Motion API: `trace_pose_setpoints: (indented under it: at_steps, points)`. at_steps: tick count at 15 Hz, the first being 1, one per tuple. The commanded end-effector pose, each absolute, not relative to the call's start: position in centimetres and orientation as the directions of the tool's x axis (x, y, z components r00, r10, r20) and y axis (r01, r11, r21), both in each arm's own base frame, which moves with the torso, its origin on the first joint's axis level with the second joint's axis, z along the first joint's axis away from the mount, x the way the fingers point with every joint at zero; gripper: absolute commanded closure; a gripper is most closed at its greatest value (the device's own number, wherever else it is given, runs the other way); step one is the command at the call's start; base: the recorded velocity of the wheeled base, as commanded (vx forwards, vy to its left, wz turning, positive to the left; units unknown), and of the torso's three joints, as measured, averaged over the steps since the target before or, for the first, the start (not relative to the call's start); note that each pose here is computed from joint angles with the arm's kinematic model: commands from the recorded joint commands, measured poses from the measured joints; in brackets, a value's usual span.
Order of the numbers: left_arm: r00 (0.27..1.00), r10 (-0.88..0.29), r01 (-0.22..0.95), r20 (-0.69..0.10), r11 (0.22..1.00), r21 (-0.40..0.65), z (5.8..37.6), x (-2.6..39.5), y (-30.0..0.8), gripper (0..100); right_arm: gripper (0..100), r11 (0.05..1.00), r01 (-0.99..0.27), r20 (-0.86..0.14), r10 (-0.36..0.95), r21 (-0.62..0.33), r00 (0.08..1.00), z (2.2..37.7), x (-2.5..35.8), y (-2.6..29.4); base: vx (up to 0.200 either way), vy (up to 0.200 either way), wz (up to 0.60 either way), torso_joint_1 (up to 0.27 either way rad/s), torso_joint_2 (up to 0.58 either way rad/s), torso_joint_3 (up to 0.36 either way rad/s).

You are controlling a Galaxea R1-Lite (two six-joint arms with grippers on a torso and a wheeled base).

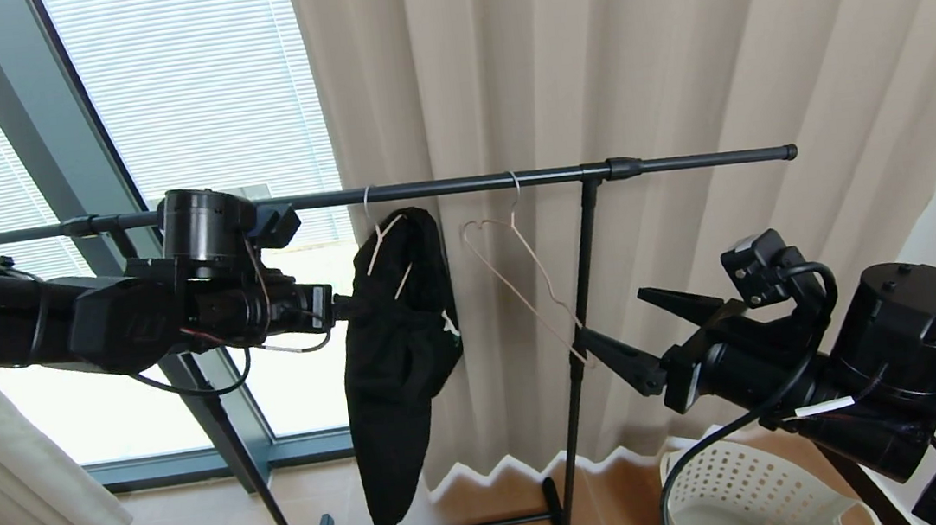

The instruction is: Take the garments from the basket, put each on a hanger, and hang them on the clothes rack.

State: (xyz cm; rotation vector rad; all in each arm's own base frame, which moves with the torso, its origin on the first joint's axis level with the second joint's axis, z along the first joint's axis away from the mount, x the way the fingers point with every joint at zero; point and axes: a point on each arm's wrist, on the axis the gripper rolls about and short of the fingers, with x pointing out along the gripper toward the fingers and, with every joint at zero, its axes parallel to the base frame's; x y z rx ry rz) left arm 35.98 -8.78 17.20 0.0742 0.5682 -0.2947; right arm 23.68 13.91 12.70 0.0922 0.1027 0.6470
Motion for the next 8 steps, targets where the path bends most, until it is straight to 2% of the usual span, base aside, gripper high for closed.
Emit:
trace_pose_setpoints:
  at_steps: [1,4,5,6,8]
  points:
    - [0.814,-0.277,0.318,-0.511,0.948,-0.009,19.1,33.1,-9.0,0,0,0.793,-0.598,-0.067,0.607,0.119,0.792,12.7,23.6,13.9,0.0,0.0,0.0,0.0,0.0,0.0]
    - [0.818,-0.293,0.333,-0.496,0.943,-0.008,20.2,28.6,-8.2,0,0,0.795,-0.595,-0.061,0.603,0.118,0.795,12.9,23.6,13.9,0.0,0.0,0.0,0.0,0.0,0.0]
    - [0.818,-0.293,0.333,-0.496,0.943,-0.008,20.2,28.6,-8.2,0,0,0.795,-0.595,-0.061,0.603,0.118,0.795,12.9,23.6,13.9,0.0,0.0,0.0,0.0,0.0,0.0]
    - [0.827,-0.313,0.346,-0.467,0.938,-0.016,21.2,25.1,-7.2,0,0,0.838,-0.534,-0.008,0.538,0.111,0.843,14.5,23.0,13.4,0.0,0.0,0.0,0.0,0.0,0.0]
    - [0.851,-0.31,0.336,-0.423,0.942,-0.013,22.2,21.6,-5.9,0,0,0.876,-0.47,0.005,0.473,0.11,0.881,16.5,21.4,12.2,0.0,0.0,0.0,0.0,0.0,0.0]
